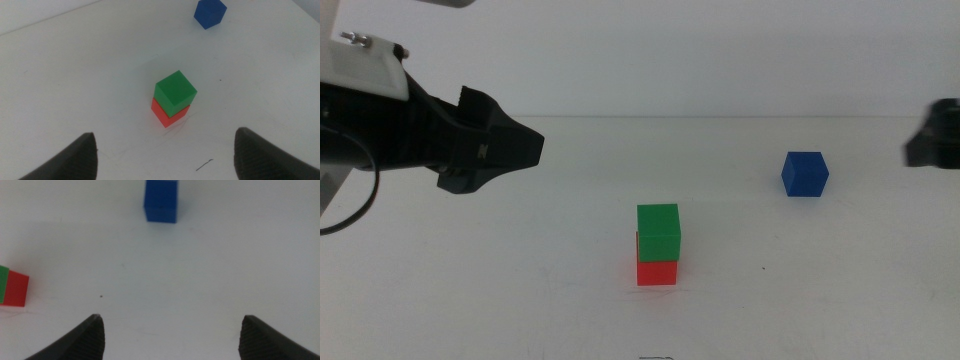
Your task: Stack red cubes first, then green, then blue cubes in a specific spot.
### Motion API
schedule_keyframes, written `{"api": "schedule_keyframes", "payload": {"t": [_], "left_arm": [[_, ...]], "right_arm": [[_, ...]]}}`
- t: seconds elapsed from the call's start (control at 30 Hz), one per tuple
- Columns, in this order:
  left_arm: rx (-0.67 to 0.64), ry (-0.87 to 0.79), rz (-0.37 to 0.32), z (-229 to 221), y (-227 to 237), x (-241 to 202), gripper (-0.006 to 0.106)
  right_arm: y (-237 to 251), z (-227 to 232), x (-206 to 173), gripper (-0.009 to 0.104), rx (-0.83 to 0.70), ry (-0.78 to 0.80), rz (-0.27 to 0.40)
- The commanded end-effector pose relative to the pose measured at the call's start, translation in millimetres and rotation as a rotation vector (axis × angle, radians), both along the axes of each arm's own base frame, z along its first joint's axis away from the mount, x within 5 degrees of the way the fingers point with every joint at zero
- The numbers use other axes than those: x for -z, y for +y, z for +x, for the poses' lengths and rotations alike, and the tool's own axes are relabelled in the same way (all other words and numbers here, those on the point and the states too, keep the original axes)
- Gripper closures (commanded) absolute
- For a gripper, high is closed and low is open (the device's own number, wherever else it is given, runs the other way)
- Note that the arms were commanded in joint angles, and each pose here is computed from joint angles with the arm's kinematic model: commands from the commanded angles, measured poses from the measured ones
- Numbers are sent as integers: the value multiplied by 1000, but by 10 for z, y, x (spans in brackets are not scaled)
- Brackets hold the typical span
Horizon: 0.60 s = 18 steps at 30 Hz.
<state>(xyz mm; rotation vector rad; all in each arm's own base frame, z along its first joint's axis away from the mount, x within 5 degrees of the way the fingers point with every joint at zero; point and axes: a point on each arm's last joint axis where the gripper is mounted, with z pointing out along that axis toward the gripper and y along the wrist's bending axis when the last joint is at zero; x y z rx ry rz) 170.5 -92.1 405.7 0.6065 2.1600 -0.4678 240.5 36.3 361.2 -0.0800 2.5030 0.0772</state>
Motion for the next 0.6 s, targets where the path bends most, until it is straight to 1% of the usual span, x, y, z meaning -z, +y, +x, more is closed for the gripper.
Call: {"api": "schedule_keyframes", "payload": {"t": [0.0,0.2,0.33,0.57], "left_arm": [[-12,-69,-65,-18,-3,-151,7],[-12,-69,-65,-18,-3,-151,7],[-12,-69,-65,-18,-3,-151,7],[-12,-69,-65,-18,-3,-151,7]], "right_arm": [[101,175,-112,4,-25,-47,8],[213,809,21,4,-22,42,-16],[296,1206,145,4,-23,100,-14],[394,1798,411,4,-48,171,-53]]}}
